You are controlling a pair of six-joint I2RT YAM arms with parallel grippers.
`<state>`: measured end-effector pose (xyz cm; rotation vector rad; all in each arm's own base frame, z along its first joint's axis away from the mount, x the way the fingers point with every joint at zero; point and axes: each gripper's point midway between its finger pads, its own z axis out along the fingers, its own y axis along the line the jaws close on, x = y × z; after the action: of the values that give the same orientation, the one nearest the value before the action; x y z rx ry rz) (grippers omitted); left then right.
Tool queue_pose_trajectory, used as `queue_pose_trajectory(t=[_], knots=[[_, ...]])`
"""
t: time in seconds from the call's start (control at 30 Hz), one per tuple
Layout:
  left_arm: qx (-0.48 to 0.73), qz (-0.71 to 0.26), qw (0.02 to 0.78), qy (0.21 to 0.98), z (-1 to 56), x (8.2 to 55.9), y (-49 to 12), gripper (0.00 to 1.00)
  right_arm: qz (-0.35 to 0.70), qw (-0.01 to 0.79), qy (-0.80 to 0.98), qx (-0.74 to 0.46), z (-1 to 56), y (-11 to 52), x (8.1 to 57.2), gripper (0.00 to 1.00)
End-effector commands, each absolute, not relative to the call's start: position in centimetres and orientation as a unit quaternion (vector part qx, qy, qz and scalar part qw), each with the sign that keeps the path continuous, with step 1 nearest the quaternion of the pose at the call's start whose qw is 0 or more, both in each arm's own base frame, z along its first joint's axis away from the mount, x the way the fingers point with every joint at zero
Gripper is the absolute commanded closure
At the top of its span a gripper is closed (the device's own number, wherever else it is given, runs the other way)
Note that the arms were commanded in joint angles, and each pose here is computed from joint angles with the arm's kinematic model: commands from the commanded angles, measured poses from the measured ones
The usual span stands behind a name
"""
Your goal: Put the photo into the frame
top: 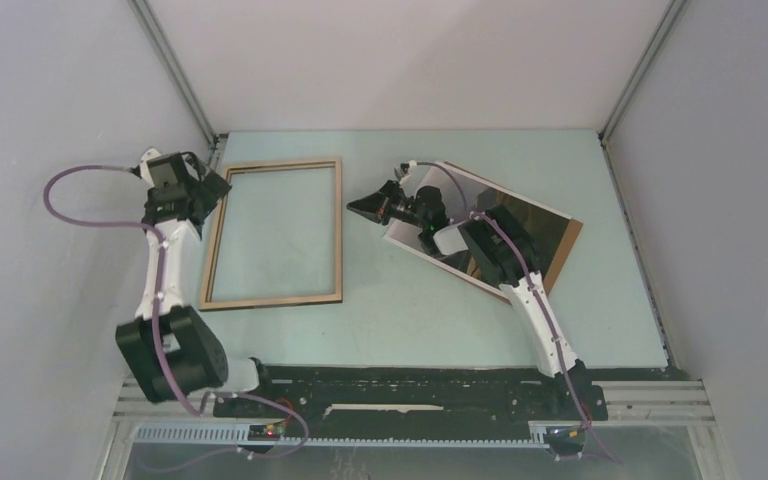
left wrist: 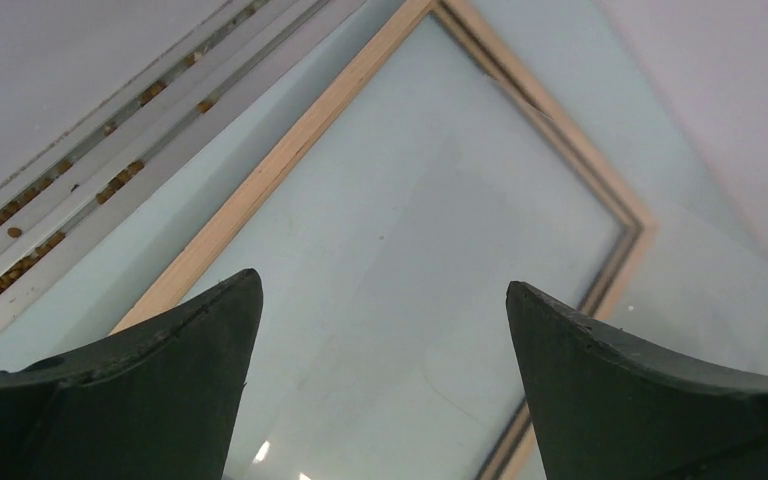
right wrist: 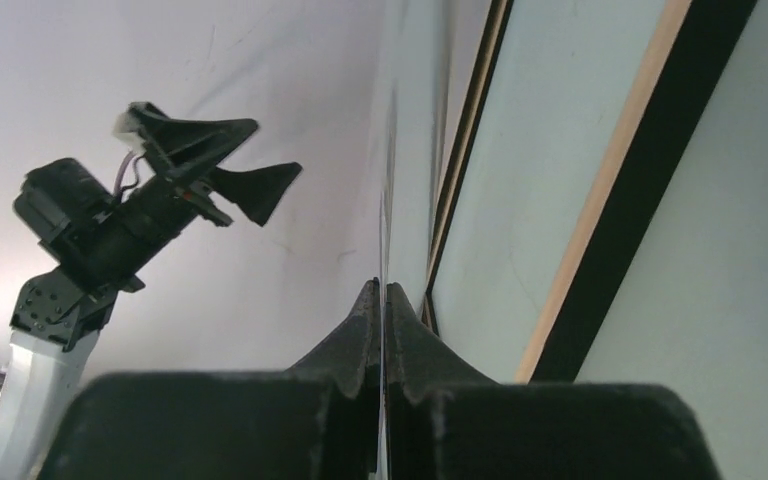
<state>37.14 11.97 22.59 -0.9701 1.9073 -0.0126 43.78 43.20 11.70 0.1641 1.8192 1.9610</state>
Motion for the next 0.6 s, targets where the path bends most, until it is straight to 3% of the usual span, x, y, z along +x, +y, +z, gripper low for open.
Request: queue_pose_trajectory(t=[0.0,0.27,0.47,0.57], knots=[[-0.397,0.046,0.425,0.812,19.0,38.4,14.2,0.00,0.736,0.209,0.643,0.035,13.8,45.3,43.6,1.00],[-0.431,0.086,0.410,0.799,14.6,41.4,17.8,0.00,0.697,0.220,0.682,0.016,13.9,42.4,45.3,1.00],[-0.433,-0.005,0.359,0.827,9.3,44.0,17.7,0.02,0.705,0.220,0.674,0.014,15.0,39.7,46.8,1.00],[-0.448,0.005,0.333,0.830,7.4,43.6,18.1,0.02,0.707,0.225,0.671,0.007,15.6,39.3,46.8,1.00]])
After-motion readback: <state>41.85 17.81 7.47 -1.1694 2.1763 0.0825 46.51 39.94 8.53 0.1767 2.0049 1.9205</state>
